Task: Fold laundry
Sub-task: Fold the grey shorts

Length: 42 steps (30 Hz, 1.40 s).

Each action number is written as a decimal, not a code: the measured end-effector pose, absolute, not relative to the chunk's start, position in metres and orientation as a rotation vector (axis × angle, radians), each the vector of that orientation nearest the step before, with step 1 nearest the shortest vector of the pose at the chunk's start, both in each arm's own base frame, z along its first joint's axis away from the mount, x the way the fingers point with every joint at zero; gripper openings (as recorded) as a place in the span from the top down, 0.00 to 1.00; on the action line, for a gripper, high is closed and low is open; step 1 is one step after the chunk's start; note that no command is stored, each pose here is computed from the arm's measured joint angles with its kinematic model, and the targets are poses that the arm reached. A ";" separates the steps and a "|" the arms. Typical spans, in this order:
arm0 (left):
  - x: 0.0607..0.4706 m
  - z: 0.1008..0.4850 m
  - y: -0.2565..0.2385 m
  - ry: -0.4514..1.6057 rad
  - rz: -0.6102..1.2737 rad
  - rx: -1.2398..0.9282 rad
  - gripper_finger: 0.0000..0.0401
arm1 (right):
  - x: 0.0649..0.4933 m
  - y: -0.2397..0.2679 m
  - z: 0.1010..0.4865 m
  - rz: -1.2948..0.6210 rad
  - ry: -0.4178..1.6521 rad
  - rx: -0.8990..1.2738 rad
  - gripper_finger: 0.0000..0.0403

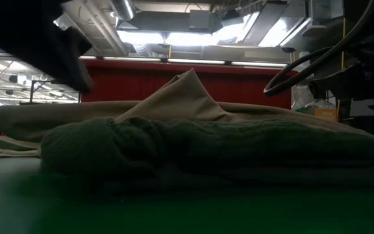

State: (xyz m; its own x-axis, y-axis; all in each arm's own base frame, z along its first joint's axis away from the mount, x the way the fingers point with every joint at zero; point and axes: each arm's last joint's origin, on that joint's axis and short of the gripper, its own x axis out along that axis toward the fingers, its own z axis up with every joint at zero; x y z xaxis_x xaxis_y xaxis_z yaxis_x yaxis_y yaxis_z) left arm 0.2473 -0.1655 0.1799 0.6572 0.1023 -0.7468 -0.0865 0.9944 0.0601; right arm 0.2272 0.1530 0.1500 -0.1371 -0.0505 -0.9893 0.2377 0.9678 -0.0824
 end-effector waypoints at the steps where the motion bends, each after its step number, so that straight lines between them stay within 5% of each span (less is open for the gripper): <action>1: 0.245 0.178 -0.165 0.875 0.108 0.019 0.78 | 0.227 0.153 0.150 -0.250 1.692 0.142 0.59; 21: 0.224 0.172 -0.177 1.005 0.027 0.072 0.78 | 0.227 0.153 0.150 -0.249 1.691 0.143 0.59; 42: 0.241 0.172 -0.148 0.985 0.171 0.164 0.78 | 0.227 0.153 0.150 -0.249 1.691 0.143 0.59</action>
